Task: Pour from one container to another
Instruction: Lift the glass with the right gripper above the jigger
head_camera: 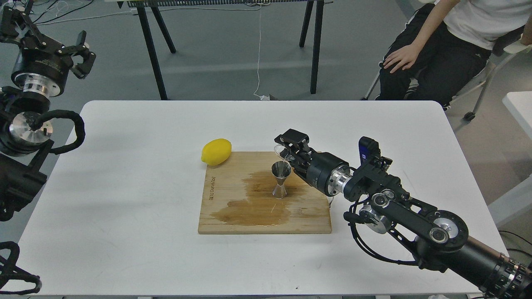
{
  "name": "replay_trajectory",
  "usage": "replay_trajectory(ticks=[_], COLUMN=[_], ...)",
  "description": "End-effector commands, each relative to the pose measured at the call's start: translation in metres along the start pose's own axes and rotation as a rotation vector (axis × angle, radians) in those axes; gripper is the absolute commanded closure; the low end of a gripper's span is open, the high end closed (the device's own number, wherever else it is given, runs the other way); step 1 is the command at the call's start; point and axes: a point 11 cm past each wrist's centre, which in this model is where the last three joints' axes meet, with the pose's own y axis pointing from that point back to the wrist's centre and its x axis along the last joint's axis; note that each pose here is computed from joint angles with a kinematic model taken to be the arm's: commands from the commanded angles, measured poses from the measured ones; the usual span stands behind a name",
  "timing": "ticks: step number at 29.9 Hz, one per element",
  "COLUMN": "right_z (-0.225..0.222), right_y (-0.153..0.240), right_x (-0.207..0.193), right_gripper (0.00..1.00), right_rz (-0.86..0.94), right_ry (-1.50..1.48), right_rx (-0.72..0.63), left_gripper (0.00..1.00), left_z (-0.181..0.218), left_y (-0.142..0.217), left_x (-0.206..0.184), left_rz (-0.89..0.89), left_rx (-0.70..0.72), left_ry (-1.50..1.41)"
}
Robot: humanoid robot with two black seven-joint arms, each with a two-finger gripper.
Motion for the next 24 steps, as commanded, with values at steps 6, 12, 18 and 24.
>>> replay_trajectory(ticks=[6,12,18,24], right_z=[-0.0003,-0.0016,0.0005,0.0018], right_y=[-0.0001,0.0000,0.0012,0.0021], right_x=[-0.0005,-0.0003,-0.0007,-0.0031], right_gripper=[0.66,0.66,0.66,0.66], right_rz=[0.005,0.013,0.023,0.021], right_ry=[0.066,0.160,0.274,0.352], right_rx=[0.007,0.021,0.029,0.043], left_gripper=[0.00,0.00,0.00,0.00], left_z=[0.0012,0.0017,0.0010,0.0003], left_y=[0.0001,0.0000,0.0000,-0.0001], left_x=[0.0005,0.0005,0.0001,-0.0004], left_rz=[0.001,0.001,0.000,-0.002], left_rx=[-0.001,-0.003,-0.002,-0.002], left_ry=[-0.002,-0.001,0.000,0.002])
